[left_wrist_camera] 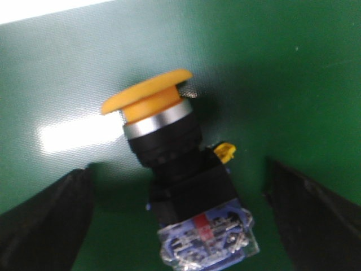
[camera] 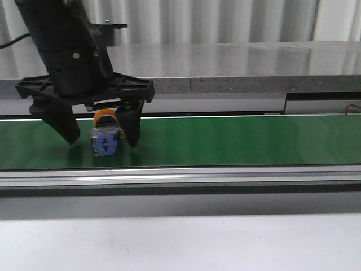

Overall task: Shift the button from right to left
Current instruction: 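Lower the left gripper over the button and close on it, then lift the button with the left gripper and carry it over the blue bin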

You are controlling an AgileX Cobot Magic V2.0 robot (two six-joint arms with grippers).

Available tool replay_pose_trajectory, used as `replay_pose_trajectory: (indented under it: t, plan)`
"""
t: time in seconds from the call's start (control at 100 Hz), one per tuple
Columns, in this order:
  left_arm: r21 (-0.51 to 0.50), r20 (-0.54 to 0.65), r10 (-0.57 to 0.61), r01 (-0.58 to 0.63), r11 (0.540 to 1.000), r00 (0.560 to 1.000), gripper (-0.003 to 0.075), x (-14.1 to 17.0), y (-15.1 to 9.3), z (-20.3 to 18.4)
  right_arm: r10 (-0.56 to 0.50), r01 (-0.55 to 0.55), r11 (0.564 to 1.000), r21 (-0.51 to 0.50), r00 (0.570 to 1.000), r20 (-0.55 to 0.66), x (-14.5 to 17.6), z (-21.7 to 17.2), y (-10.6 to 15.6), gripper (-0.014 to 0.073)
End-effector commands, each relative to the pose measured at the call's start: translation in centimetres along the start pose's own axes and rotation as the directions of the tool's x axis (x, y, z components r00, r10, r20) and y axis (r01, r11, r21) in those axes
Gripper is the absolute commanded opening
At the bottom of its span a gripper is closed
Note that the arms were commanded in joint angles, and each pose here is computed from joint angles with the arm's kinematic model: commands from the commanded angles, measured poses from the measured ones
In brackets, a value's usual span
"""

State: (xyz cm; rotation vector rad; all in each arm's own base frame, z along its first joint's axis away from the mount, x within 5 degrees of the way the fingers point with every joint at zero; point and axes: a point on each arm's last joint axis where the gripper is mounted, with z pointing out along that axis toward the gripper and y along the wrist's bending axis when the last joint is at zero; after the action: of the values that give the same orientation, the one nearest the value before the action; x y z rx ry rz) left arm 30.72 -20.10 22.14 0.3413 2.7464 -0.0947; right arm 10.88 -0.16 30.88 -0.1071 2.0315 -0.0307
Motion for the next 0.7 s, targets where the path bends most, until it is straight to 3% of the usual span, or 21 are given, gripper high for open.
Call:
replay_pose_trajectory:
  t: [0.0, 0.27, 0.45, 0.69]
  plan:
    - [0.021, 0.077, -0.001, -0.001, 1.0, 0.997, 0.0505, -0.9, -0.3, -2.1, 0.009, -0.011, 1.0, 0.023, 0.996, 0.092, -1.3, -0.4, -0.2, -0.0067]
    - [-0.048, 0.078, 0.05, -0.046, 0.998, 0.996, -0.0021, -0.8, 0.5, -3.1, 0.009, -0.011, 1.0, 0.023, 0.996, 0.092, -1.3, -0.4, -0.2, -0.0067]
    - [-0.108, 0.166, 0.069, -0.051, 0.993, 0.984, -0.002, -1.0, 2.4, -7.1, 0.009, -0.011, 1.0, 0.023, 0.996, 0.092, -1.3, -0.4, -0.2, -0.0067]
    - [-0.294, 0.268, 0.058, 0.024, 0.955, 0.962, -0.002, -0.1, 8.6, -13.0, 0.009, -0.011, 1.0, 0.023, 0.996, 0.092, -1.3, -0.4, -0.2, -0.0067]
